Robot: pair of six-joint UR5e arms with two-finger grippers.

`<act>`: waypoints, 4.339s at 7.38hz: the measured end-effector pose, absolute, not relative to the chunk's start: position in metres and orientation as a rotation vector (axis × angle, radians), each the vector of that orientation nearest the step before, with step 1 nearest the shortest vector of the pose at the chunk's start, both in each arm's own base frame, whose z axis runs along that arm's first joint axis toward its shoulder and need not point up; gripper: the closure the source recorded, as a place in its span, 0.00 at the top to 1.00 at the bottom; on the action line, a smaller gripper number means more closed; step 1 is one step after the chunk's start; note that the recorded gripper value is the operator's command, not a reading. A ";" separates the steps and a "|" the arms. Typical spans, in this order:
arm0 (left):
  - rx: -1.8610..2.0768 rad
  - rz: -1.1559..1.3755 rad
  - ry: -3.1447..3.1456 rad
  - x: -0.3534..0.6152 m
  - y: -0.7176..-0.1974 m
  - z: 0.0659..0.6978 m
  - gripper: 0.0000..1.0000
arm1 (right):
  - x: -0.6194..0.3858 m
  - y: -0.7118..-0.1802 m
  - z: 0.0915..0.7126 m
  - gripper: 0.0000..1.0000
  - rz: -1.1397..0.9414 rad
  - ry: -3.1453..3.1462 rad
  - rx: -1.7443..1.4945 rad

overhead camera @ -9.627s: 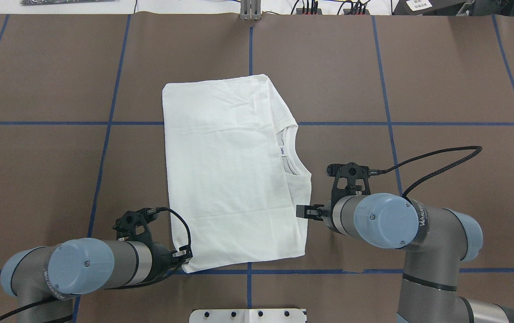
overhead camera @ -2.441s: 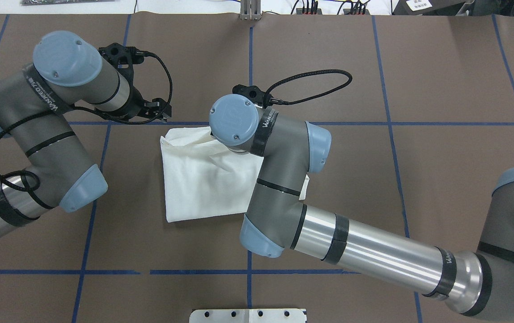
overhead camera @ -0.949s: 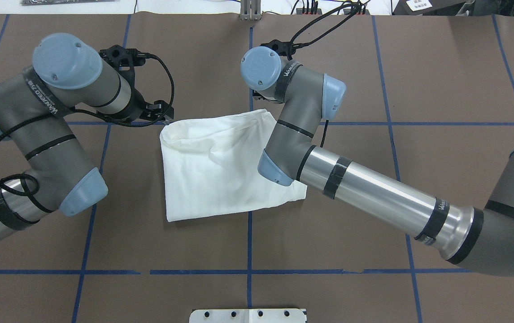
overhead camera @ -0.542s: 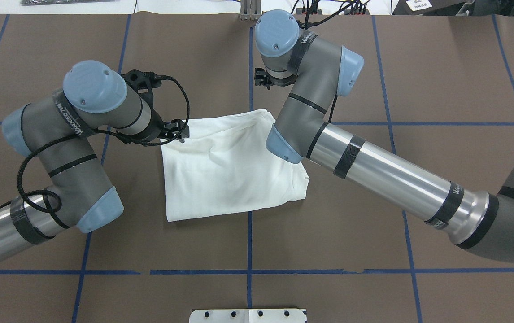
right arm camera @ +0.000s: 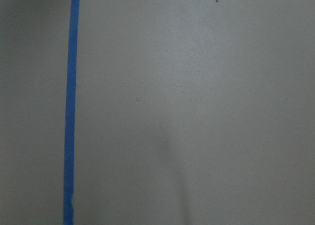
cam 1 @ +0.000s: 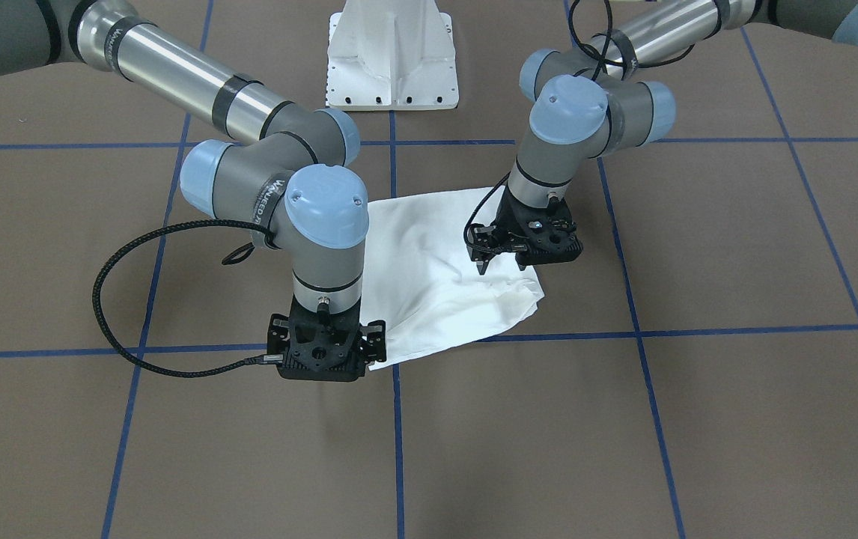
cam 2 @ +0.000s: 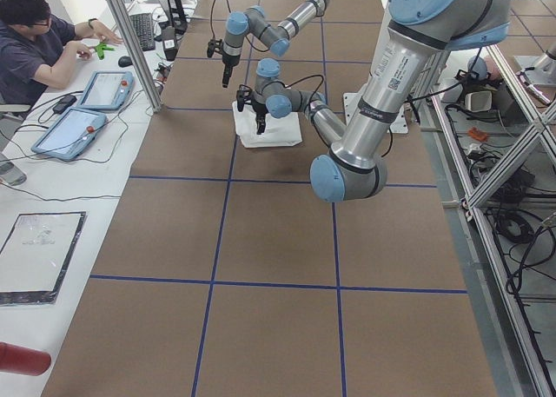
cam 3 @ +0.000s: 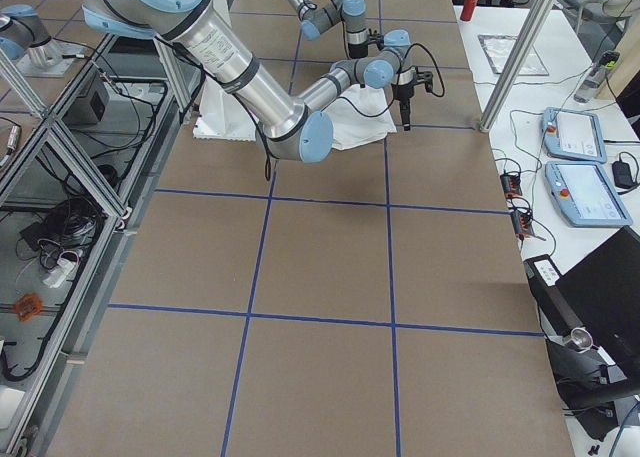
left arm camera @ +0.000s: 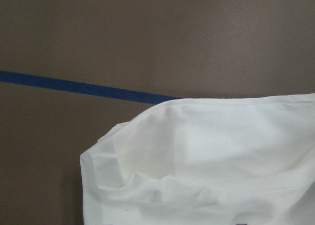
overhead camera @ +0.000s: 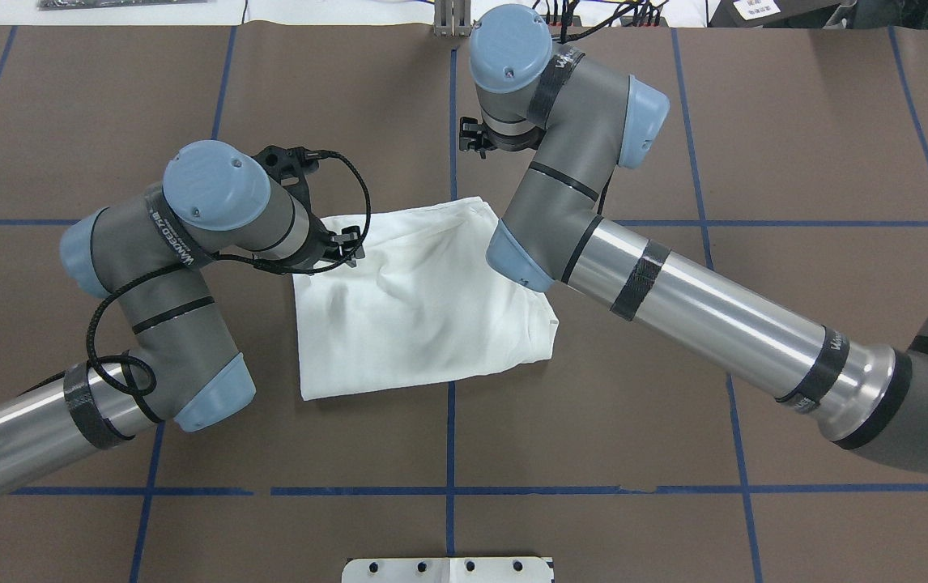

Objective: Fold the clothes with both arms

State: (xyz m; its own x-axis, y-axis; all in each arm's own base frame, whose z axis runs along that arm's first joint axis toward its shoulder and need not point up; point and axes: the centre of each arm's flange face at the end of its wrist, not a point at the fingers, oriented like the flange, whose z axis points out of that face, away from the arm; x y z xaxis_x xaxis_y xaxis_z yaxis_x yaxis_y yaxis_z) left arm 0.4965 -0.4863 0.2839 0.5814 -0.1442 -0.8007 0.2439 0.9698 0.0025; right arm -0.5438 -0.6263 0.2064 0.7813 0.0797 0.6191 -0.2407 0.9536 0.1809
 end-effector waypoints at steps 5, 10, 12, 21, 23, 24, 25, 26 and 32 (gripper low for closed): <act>0.121 -0.216 0.905 0.516 -0.482 0.287 0.61 | -0.543 -0.622 0.215 1.00 0.175 -0.652 0.254; 0.120 -0.188 0.869 0.543 -0.494 0.289 0.61 | -0.542 -0.620 0.217 1.00 0.173 -0.652 0.254; 0.140 -0.218 0.837 0.528 -0.526 0.300 0.61 | -0.542 -0.621 0.217 1.00 0.173 -0.651 0.253; 0.228 -0.107 0.828 0.413 -0.602 0.322 0.61 | -0.618 -0.564 0.191 0.71 0.344 -0.690 0.178; 0.230 -0.102 0.829 0.409 -0.602 0.323 0.61 | -0.636 -0.560 0.184 0.58 0.441 -0.690 0.136; 0.230 -0.101 0.830 0.409 -0.602 0.323 0.61 | -0.643 -0.561 0.181 0.55 0.473 -0.685 0.121; 0.231 -0.101 0.831 0.407 -0.600 0.323 0.61 | -0.647 -0.563 0.178 0.48 0.495 -0.681 0.111; 0.234 -0.100 0.834 0.405 -0.598 0.323 0.61 | -0.649 -0.564 0.179 0.40 0.506 -0.676 0.105; 0.249 -0.095 0.849 0.400 -0.592 0.313 0.62 | -0.655 -0.562 0.186 0.00 0.513 -0.656 0.092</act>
